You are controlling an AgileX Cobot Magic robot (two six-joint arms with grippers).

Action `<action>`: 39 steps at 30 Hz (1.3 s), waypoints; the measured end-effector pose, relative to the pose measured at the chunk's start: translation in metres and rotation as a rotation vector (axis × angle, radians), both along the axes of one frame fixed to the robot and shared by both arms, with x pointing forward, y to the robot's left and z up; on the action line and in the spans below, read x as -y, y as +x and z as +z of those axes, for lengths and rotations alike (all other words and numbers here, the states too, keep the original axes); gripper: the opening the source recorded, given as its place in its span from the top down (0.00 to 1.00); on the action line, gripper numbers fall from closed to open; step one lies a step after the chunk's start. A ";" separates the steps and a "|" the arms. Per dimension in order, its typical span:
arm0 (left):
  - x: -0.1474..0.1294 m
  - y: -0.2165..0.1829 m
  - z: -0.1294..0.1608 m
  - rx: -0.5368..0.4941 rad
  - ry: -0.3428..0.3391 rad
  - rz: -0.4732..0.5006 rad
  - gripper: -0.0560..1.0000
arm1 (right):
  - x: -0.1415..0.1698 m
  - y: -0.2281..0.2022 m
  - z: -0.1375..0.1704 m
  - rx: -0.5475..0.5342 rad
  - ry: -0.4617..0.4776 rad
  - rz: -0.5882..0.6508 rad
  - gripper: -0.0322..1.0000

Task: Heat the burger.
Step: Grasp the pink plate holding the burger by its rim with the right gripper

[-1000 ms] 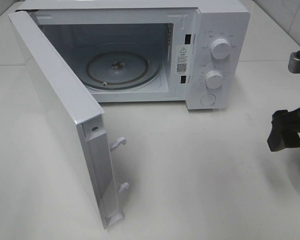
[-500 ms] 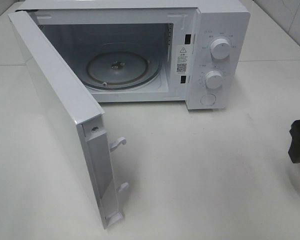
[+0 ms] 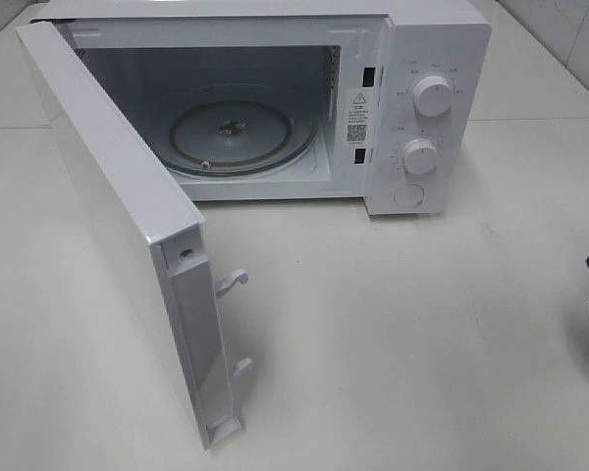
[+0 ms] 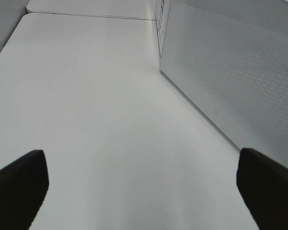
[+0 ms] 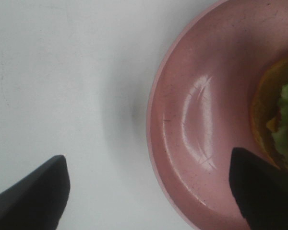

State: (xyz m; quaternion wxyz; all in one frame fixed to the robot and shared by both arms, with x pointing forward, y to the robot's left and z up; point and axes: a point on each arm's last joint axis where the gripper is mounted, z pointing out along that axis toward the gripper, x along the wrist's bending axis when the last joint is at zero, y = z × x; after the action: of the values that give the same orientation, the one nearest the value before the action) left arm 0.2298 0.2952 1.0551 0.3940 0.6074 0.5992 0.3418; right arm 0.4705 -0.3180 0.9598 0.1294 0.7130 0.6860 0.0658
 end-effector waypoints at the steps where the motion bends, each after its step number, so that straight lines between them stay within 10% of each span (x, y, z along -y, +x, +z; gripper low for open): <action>1: 0.000 0.000 0.000 0.000 0.000 0.000 0.01 | 0.000 0.000 0.000 0.000 0.000 0.000 0.14; 39: 0.000 0.000 0.000 0.001 0.000 0.000 0.01 | 0.004 0.024 -0.077 -0.145 -0.033 0.022 0.22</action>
State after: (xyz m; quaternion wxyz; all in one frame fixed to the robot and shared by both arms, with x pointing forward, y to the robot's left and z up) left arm 0.2299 0.2952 1.0551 0.3943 0.6072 0.5990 0.3421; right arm 0.4943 -0.3224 0.8825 0.0902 0.7060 0.7024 0.0039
